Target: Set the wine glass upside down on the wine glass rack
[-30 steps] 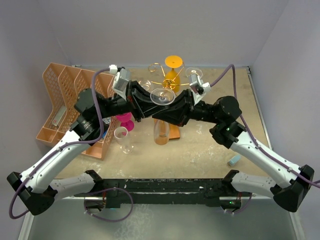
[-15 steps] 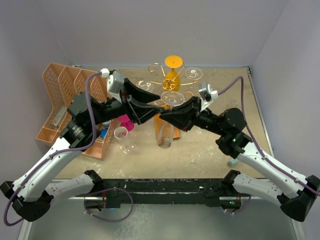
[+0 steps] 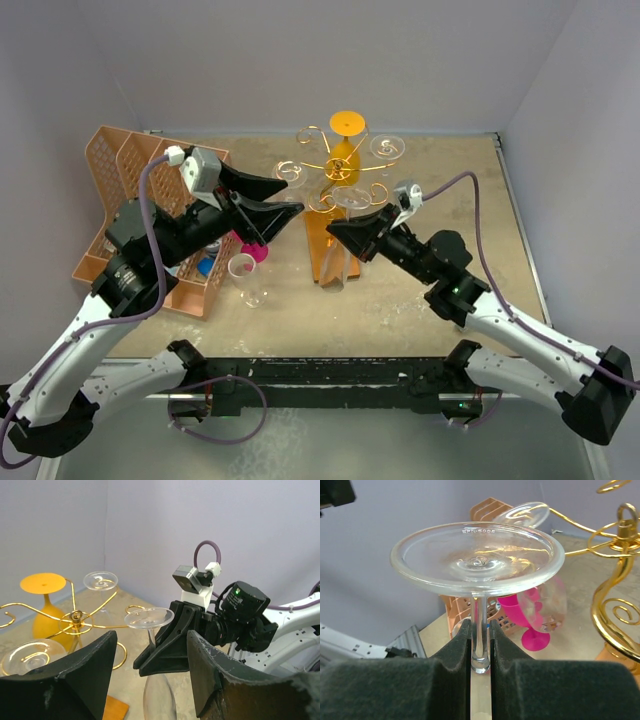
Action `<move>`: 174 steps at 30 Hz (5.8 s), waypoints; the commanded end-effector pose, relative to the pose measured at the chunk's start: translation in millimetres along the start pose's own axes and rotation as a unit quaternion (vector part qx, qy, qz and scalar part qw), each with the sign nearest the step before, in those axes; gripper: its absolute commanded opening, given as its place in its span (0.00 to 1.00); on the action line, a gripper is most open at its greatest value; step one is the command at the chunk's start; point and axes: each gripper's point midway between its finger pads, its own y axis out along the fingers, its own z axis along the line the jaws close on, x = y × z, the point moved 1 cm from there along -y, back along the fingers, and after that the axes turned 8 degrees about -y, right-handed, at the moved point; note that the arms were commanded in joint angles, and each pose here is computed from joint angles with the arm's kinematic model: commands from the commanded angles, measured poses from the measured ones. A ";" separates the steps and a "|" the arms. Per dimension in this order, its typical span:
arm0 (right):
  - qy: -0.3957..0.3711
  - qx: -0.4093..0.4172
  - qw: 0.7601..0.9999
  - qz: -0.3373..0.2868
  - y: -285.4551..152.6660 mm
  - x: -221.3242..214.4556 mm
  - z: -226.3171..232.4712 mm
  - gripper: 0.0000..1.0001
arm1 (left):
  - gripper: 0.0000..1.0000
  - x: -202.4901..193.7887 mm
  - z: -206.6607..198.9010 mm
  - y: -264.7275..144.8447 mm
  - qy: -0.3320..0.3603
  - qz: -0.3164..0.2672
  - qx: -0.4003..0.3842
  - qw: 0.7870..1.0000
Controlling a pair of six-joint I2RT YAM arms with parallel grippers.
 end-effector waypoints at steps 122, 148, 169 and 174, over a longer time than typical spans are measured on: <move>-0.105 -0.095 0.989 -0.038 33.1 5.5 -44.8 0.02 | 0.57 11.4 52.7 6.1 -0.034 -0.047 0.151 0.987; -0.107 -0.084 0.990 0.023 -0.4 -20.0 -39.7 0.57 | 0.63 -28.8 115.6 -46.5 -0.043 0.009 0.361 0.932; -0.033 -0.112 0.992 -0.044 -63.8 74.2 -6.6 0.57 | 0.43 -156.0 220.3 -66.2 -0.091 0.168 0.532 0.825; -0.007 -0.128 0.987 -0.096 -81.9 106.8 -2.0 0.57 | 0.41 -175.9 240.4 -61.4 -0.110 0.186 0.536 0.816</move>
